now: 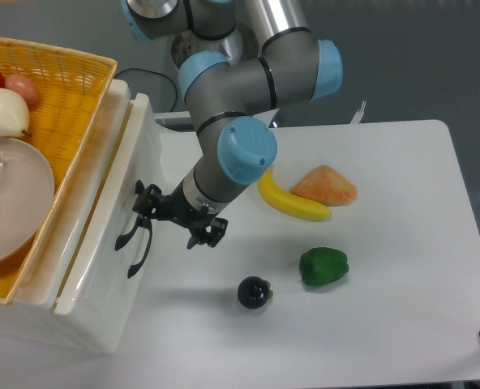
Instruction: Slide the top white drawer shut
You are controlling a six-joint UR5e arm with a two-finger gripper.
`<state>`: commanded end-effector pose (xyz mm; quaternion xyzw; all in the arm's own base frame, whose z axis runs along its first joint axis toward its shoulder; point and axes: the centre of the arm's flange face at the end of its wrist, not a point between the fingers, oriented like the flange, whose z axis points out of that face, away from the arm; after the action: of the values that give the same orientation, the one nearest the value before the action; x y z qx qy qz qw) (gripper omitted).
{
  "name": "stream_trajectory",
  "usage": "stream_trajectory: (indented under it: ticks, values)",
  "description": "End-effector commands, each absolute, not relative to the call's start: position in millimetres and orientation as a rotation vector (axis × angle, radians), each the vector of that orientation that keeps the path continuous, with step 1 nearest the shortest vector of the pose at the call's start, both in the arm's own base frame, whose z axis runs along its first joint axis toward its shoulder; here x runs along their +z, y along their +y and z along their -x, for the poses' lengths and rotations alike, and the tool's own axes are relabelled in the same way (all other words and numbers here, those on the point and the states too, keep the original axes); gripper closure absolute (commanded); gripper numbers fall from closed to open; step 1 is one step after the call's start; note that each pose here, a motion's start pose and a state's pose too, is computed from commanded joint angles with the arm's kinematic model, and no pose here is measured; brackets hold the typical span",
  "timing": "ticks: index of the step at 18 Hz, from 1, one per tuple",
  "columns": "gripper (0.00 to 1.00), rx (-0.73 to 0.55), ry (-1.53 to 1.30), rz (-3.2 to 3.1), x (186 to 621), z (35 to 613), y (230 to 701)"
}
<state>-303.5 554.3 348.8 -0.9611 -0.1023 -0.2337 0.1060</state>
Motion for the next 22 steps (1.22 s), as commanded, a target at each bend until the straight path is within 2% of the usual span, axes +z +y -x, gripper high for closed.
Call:
stream_trajectory:
  ticks: [10,14,18,22]
  values:
    - [0.00,-0.679,-0.304,2.829,350,308,553]
    - [0.00,-0.579,-0.346,2.809,358,356,530]
    - [0.00,-0.518,-0.215,2.792,360,390,504]
    - [0.00,-0.336,-0.014,2.775,396,422,457]
